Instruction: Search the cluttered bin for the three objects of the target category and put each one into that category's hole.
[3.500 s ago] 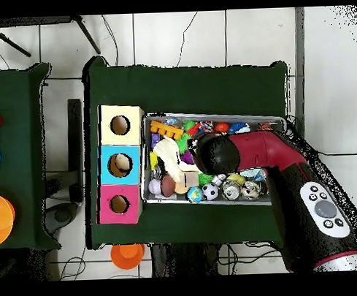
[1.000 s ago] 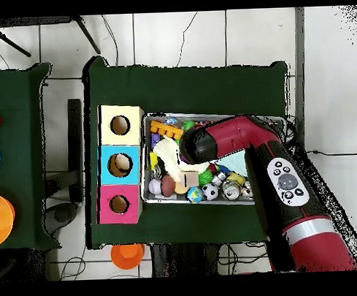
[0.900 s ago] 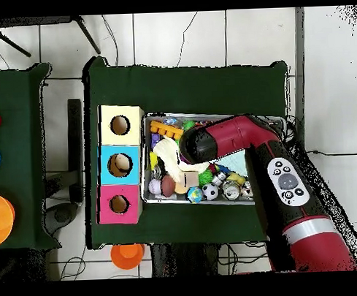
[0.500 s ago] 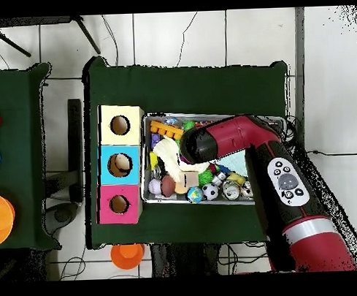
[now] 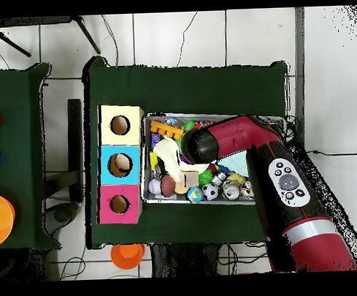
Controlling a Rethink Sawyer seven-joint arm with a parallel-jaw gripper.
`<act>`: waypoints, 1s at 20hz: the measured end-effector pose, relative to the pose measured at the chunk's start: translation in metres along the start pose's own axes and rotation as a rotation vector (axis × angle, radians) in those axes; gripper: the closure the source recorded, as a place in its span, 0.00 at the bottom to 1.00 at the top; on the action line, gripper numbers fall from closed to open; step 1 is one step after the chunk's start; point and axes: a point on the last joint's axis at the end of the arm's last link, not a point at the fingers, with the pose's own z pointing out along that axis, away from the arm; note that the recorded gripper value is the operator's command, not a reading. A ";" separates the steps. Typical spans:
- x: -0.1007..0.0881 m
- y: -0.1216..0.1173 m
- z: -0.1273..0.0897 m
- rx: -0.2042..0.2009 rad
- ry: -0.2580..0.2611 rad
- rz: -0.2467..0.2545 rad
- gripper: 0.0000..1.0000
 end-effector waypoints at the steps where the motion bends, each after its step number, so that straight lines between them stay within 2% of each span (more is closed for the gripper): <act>1: 0.001 0.000 0.000 0.000 0.002 0.001 0.00; 7: 0.008 -0.003 0.005 0.012 0.022 0.000 0.00; 12: 0.016 -0.005 0.016 0.038 0.045 -0.023 0.00; 20: 0.017 -0.001 0.034 0.043 0.058 -0.043 0.00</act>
